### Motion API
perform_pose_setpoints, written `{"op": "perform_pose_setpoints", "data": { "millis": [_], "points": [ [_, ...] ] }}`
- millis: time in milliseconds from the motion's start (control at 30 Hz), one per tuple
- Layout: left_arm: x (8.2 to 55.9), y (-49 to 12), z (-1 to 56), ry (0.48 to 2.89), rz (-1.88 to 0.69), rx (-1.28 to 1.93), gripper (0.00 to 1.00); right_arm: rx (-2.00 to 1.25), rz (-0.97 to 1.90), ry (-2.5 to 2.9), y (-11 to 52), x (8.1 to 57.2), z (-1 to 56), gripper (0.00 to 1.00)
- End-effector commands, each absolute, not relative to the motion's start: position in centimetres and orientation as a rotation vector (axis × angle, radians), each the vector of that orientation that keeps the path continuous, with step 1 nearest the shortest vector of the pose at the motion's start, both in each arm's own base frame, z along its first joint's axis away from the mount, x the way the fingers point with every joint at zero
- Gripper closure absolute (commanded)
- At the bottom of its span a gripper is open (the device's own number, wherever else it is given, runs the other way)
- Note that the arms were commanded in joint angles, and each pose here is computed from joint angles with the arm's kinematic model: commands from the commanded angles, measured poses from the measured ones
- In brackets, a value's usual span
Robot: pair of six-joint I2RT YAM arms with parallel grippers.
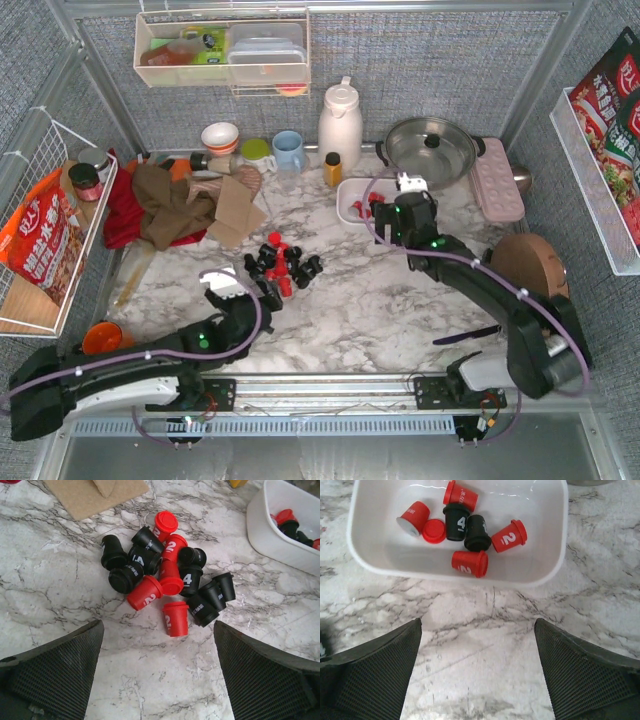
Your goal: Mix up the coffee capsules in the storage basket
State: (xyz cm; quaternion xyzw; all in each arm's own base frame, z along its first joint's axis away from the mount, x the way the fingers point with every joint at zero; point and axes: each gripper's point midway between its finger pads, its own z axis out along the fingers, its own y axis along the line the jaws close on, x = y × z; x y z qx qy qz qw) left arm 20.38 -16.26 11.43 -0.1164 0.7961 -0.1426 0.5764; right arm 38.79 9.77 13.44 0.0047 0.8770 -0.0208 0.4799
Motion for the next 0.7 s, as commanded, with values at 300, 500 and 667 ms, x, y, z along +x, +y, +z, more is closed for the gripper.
{"op": "perform_pose_setpoints", "data": {
  "millis": [300,500,667],
  "points": [
    [24.1,-21.3,8.6,2.035,-0.217,-0.340,0.01,0.009,0.022,2.046,9.2,33.1,14.5,0.01],
    [25.0,-22.8,5.9,2.186,-0.075,-0.285,0.00,0.003,0.107,2.049,10.4,33.0,14.8,0.01],
    [25.0,-23.2,3.4,2.262,0.036,-0.323,0.04,0.005,0.169,2.049,11.1,32.6,14.5,0.01]
  ]
}}
